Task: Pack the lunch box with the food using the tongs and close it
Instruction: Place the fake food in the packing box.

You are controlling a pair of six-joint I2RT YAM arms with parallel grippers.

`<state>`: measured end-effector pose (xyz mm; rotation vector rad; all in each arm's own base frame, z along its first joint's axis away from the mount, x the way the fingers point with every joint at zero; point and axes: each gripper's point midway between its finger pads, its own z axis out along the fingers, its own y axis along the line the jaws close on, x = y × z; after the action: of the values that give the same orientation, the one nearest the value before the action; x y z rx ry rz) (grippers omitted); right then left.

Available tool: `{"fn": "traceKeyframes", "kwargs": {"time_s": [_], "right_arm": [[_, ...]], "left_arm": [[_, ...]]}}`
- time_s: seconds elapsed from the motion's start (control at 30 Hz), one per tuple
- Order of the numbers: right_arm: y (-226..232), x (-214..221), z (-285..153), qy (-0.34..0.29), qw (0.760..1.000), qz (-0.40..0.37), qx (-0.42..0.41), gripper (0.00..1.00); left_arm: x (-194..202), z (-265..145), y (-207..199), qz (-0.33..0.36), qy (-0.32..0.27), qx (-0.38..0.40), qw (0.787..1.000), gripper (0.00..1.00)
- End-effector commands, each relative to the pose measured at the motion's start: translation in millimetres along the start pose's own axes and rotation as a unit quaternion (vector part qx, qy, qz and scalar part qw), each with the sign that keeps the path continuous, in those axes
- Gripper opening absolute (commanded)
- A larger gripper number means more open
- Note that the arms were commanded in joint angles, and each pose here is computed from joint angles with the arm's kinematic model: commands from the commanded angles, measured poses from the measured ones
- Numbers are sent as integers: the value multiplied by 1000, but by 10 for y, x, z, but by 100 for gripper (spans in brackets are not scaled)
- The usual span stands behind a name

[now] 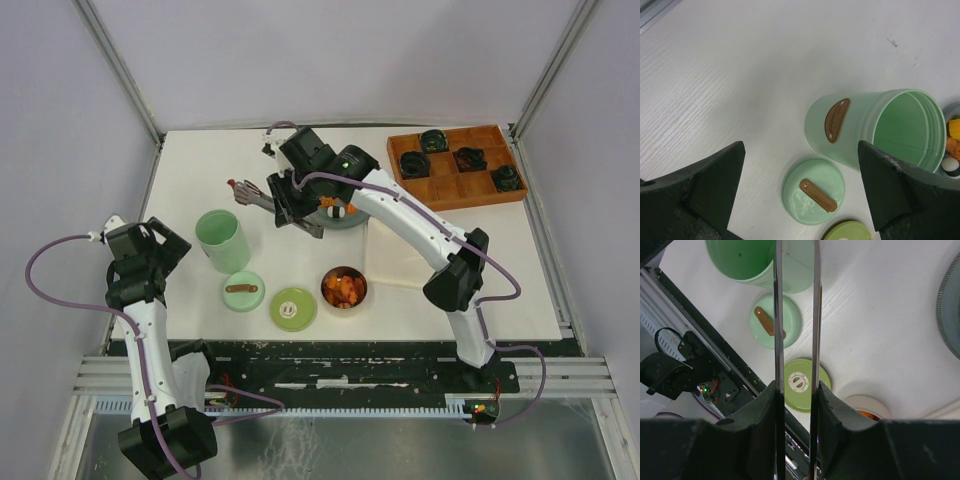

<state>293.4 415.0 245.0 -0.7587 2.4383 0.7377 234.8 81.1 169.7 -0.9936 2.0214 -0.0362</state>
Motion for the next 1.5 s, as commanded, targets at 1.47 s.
{"fn": "traceKeyframes", "kwargs": {"time_s": [1.47], "right_arm": [[803,82,450,-12,994,-106,-35,43]], "left_arm": [[-130,-22,-65,-8,-26,12,1000,100]]}}
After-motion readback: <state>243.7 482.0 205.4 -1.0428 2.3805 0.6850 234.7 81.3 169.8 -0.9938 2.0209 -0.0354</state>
